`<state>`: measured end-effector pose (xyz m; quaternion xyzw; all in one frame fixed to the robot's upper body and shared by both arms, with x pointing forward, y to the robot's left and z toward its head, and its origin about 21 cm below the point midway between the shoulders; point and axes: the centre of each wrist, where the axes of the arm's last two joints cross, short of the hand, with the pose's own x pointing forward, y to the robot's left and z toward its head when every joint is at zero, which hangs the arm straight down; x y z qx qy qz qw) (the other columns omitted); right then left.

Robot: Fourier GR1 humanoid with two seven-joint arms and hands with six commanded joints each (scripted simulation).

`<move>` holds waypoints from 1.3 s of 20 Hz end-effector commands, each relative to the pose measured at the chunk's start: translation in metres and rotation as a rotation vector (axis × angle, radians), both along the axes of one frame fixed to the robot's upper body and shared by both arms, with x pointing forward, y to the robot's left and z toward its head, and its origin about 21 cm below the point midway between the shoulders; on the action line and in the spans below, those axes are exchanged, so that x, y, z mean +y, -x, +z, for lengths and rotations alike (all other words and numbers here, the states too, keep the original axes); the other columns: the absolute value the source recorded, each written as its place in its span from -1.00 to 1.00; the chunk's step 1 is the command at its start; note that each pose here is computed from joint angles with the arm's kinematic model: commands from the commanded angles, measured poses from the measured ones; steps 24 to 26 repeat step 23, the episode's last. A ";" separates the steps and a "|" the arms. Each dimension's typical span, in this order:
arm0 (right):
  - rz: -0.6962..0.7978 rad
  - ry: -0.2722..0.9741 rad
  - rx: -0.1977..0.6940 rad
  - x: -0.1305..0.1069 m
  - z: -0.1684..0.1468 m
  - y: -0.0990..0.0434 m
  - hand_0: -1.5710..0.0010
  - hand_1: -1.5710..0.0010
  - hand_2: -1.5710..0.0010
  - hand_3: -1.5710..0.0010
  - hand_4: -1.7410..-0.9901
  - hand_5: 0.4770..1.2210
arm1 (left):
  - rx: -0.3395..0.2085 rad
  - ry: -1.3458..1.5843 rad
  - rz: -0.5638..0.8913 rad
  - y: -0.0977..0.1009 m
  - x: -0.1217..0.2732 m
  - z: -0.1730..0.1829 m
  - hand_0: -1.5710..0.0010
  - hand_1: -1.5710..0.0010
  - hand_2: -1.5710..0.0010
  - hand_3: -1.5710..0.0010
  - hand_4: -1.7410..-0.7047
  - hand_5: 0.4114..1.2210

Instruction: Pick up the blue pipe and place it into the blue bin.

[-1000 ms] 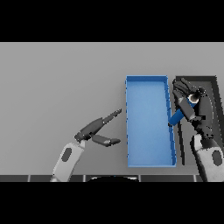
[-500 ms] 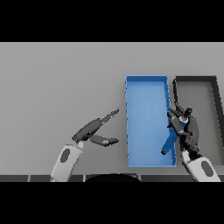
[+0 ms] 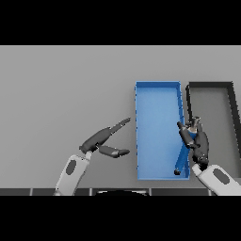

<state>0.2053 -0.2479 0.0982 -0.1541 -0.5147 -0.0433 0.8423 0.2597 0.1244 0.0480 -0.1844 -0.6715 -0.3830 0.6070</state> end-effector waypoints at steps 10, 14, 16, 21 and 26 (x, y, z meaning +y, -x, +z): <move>0.150 0.136 0.292 0.006 -0.008 0.001 0.93 0.94 0.94 0.96 0.84 -0.17 | 0.007 -0.002 0.018 0.000 0.000 0.001 1.00 1.00 1.00 1.00 0.65 -0.96; 0.164 0.156 0.282 0.011 -0.011 -0.006 0.97 0.98 0.98 0.99 0.89 -0.41 | 0.001 -0.003 0.007 0.001 0.000 -0.001 1.00 1.00 1.00 1.00 0.65 -0.96; 0.165 0.156 0.292 0.010 -0.009 -0.005 0.98 0.98 0.98 0.99 0.91 -0.48 | -0.005 0.000 0.008 0.001 0.001 0.002 1.00 1.00 1.00 1.00 0.65 -0.95; 0.183 0.155 0.297 0.012 -0.009 -0.003 0.99 0.99 0.99 1.00 0.91 -0.52 | -0.001 -0.013 0.014 -0.005 0.000 0.000 1.00 1.00 1.00 1.00 0.65 -0.95; 0.175 0.149 0.324 0.012 -0.009 -0.003 0.99 0.99 0.99 1.00 0.91 -0.55 | 0.009 -0.008 0.010 -0.005 -0.004 -0.001 1.00 1.00 1.00 1.00 0.65 -0.95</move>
